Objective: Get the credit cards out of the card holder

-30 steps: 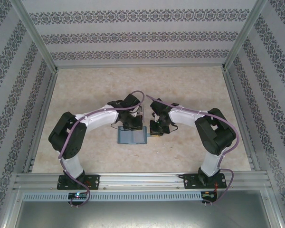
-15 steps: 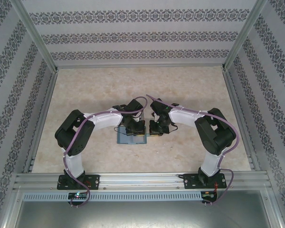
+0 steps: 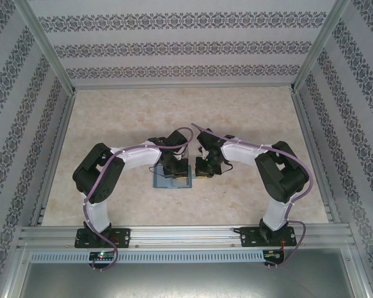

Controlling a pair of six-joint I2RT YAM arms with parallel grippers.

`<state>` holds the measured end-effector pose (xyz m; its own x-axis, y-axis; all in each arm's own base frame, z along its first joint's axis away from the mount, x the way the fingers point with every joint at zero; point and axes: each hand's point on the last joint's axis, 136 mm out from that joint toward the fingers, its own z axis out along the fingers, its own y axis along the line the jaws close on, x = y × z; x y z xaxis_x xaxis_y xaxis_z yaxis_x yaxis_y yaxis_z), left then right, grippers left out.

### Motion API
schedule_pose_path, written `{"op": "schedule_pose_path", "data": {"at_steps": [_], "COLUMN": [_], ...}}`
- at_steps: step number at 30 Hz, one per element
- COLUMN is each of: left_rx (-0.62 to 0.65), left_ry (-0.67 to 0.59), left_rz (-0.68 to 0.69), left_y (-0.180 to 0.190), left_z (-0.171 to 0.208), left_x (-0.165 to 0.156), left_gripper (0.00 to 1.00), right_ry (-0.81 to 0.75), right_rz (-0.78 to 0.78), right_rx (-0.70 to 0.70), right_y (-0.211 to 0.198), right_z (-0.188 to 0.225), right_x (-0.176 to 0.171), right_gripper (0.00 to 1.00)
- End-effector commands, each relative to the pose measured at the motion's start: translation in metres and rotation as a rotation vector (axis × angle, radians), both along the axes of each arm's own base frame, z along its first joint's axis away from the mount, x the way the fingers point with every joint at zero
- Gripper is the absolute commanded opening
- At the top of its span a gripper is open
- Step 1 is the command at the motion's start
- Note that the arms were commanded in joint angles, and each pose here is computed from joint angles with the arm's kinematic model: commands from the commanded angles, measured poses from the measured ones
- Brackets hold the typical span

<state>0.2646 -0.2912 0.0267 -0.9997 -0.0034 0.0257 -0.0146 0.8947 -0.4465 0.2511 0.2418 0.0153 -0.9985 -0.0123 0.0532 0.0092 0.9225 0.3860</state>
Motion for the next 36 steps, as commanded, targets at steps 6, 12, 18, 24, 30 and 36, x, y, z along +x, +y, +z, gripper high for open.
{"op": "schedule_pose_path", "data": {"at_steps": [6, 12, 18, 24, 30, 36], "left_rx": [0.216, 0.300, 0.371, 0.436, 0.483, 0.527], "left_ry": [0.019, 0.009, 0.001, -0.017, -0.038, -0.060], "left_rz": [-0.023, -0.037, -0.045, -0.041, -0.043, -0.039], "left_y": [0.032, 0.044, 0.054, 0.066, 0.075, 0.085], "left_z": [-0.006, -0.004, 0.000, 0.006, 0.014, 0.020], "left_x": [-0.010, -0.010, -0.008, -0.006, -0.004, -0.002], "left_gripper": [0.21, 0.26, 0.31, 0.37, 0.43, 0.45], "right_ry": [0.043, 0.045, 0.050, 0.052, 0.052, 0.051], "right_rz": [-0.001, 0.005, 0.009, 0.012, 0.013, 0.013], "right_rx": [-0.042, -0.039, -0.038, -0.040, -0.045, -0.047], "right_y": [-0.009, -0.008, -0.007, -0.007, -0.008, -0.008], "right_z": [-0.016, -0.016, -0.016, -0.016, -0.016, -0.016], "right_x": [-0.007, -0.005, -0.005, -0.005, -0.005, -0.005], "right_gripper": [0.15, 0.15, 0.16, 0.16, 0.17, 0.17]}}
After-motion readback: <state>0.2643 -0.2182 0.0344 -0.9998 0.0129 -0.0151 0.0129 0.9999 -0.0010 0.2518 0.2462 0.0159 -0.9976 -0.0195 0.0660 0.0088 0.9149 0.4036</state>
